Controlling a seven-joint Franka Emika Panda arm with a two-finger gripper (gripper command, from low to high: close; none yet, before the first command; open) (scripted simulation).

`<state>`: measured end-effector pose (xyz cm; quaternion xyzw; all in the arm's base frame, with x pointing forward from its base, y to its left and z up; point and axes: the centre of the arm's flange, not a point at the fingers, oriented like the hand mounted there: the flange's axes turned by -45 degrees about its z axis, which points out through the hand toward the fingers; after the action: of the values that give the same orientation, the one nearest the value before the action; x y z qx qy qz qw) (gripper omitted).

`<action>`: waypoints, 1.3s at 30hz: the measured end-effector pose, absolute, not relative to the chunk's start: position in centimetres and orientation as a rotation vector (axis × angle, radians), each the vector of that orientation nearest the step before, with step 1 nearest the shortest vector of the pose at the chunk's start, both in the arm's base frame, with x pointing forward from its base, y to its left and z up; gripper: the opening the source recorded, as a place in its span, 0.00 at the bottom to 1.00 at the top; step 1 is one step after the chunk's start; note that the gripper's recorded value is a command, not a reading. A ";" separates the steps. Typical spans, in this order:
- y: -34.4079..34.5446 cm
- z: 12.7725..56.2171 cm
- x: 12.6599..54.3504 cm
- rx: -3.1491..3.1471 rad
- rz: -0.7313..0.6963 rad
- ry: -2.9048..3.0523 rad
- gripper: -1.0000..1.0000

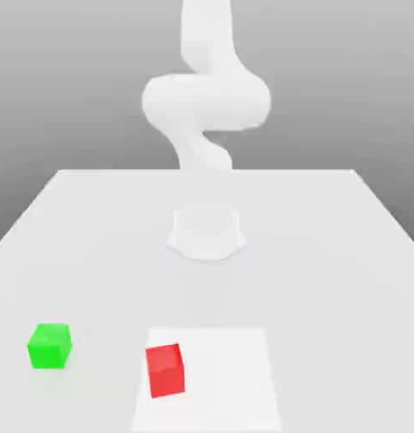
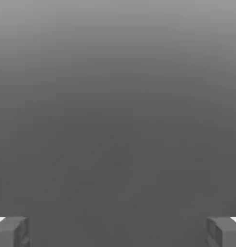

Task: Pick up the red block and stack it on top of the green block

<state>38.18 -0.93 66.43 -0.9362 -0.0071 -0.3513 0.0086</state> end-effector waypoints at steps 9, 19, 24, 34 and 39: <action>-3.1 47.3 45.8 -3.030 -0.649 -0.170 0.50; -5.4 26.6 44.2 -3.106 -0.156 -0.318 0.50; -6.1 19.1 42.2 -3.121 -0.009 -0.372 0.50; -6.1 14.4 41.9 -3.120 0.001 -0.373 0.00; -6.1 18.6 42.0 -3.121 -0.001 -0.375 0.00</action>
<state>42.03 -6.12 18.57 -0.9929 -0.1194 -0.0002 -0.0007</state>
